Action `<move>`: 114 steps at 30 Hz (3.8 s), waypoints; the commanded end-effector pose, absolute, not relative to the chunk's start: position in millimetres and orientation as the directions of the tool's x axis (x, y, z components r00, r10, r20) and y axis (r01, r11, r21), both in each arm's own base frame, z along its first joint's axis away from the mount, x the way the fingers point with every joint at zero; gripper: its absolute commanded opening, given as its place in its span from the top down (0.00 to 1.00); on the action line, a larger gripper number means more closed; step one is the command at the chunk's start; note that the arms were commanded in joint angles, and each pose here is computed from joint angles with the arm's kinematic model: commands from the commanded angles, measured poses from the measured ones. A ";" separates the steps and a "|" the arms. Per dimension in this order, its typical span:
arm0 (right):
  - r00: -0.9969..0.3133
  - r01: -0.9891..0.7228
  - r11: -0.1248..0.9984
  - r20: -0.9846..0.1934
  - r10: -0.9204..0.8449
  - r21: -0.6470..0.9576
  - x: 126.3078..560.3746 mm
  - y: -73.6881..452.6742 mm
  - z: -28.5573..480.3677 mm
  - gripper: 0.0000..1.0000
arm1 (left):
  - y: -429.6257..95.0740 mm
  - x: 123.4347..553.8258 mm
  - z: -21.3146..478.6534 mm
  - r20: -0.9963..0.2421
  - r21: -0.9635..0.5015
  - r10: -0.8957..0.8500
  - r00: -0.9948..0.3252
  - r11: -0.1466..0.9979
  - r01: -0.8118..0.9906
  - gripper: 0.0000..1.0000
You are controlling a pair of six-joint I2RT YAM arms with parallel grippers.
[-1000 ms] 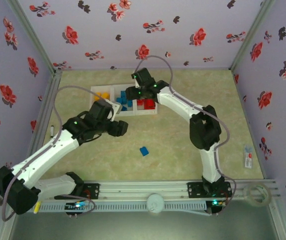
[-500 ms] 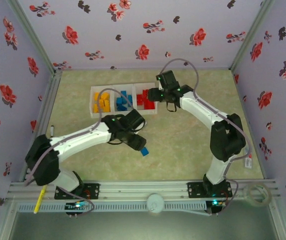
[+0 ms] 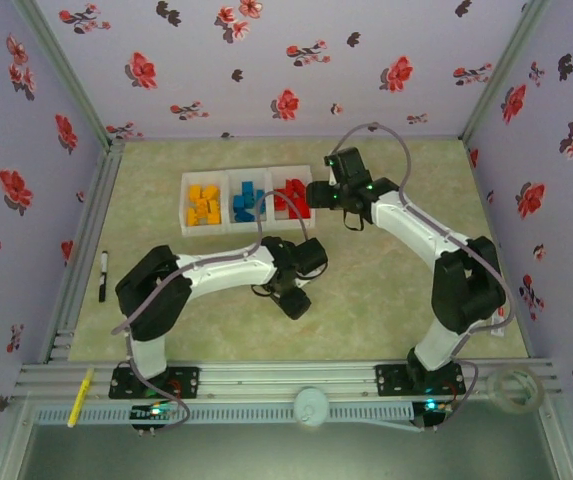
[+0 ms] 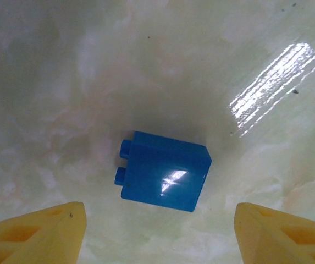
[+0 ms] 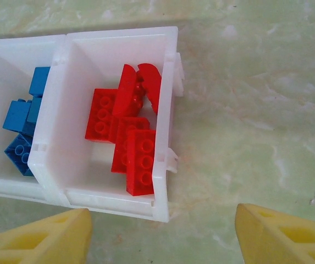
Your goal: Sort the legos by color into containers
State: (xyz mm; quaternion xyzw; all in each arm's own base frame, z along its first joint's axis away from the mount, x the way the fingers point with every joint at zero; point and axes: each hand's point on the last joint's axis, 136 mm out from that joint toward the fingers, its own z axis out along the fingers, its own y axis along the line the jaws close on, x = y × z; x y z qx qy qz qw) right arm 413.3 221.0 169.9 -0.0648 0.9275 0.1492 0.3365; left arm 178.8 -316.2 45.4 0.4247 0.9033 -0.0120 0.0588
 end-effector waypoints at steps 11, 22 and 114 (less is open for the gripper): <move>-0.740 -0.201 0.947 -0.673 0.020 0.249 411.7 209.4 185.5 0.30 | -316.3 183.0 23.6 -0.023 0.079 0.822 -0.568 0.568 0.819 0.32; -0.738 -0.201 0.948 -0.675 0.018 0.245 409.6 207.8 187.6 0.30 | -321.4 185.9 15.0 -0.006 0.082 0.837 -0.547 0.546 0.834 0.41; -0.601 -0.016 0.992 -0.794 0.088 0.123 370.5 116.7 249.6 0.00 | -105.5 389.8 329.5 -0.758 0.183 0.157 -0.633 0.983 0.024 0.00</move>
